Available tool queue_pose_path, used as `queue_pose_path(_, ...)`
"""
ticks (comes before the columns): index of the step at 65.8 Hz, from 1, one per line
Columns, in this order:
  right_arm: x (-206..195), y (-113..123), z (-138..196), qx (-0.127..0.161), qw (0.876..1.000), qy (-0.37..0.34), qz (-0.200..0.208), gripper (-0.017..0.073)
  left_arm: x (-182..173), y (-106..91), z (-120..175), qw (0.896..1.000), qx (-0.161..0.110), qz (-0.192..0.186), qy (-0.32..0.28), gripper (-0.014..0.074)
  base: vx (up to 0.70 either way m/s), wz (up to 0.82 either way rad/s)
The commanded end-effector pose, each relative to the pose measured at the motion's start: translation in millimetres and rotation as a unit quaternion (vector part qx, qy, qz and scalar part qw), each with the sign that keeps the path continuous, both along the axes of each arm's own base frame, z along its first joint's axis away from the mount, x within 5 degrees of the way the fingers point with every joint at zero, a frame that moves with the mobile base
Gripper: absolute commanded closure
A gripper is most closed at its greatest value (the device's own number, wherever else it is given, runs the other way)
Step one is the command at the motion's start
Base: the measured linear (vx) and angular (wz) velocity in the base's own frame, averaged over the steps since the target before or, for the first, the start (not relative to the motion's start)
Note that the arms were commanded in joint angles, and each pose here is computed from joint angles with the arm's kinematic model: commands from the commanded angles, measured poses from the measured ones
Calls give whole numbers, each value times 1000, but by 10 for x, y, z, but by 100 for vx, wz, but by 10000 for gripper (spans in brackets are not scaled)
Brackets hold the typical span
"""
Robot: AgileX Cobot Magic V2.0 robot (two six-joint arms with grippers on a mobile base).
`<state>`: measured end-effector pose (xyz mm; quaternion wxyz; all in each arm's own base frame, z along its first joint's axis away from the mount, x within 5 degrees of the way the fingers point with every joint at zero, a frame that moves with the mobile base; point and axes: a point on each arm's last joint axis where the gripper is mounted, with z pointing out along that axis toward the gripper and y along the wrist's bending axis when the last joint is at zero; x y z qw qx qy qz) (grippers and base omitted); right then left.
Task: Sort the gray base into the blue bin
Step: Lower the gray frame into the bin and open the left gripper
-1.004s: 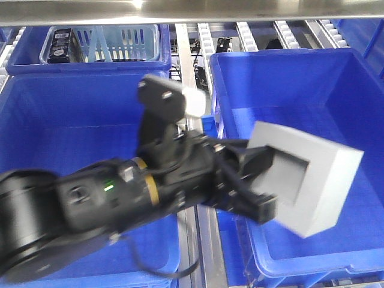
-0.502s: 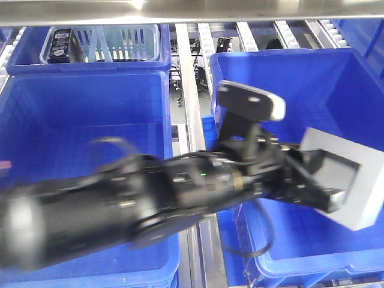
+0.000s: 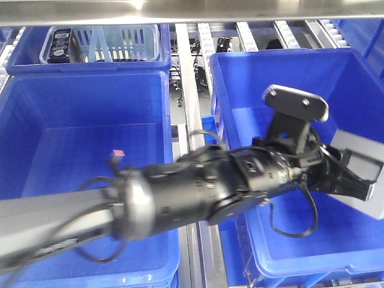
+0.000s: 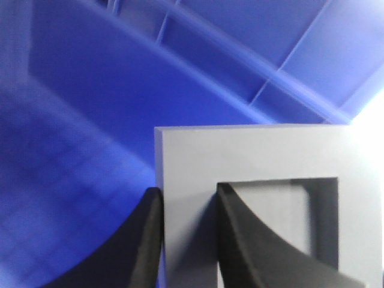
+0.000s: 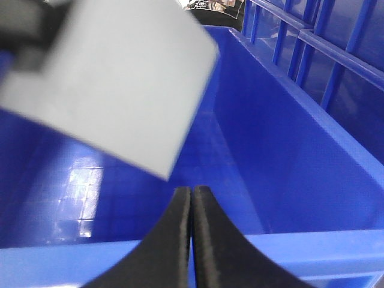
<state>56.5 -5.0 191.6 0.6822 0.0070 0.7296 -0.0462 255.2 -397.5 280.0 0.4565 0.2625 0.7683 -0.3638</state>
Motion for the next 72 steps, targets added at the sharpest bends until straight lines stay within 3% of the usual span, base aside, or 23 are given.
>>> queue_pose_path(1, -3, 8, 31, -10, 999, -38, 4, 568, -16, -31, 390, 998, -65, -4, -26, 464, 0, 0)
queue_pose_path(46, -3, 8, 31, -10, 999, -38, 4, 568, 92, -189, -38, 1000, -14, 2, 5, 453, 0, 0)
queue_pose_path(72, -3, 8, 31, -10, 999, -38, 4, 568, 93, -186, -53, 1000, -9, 4, 8, 314, 0, 0)
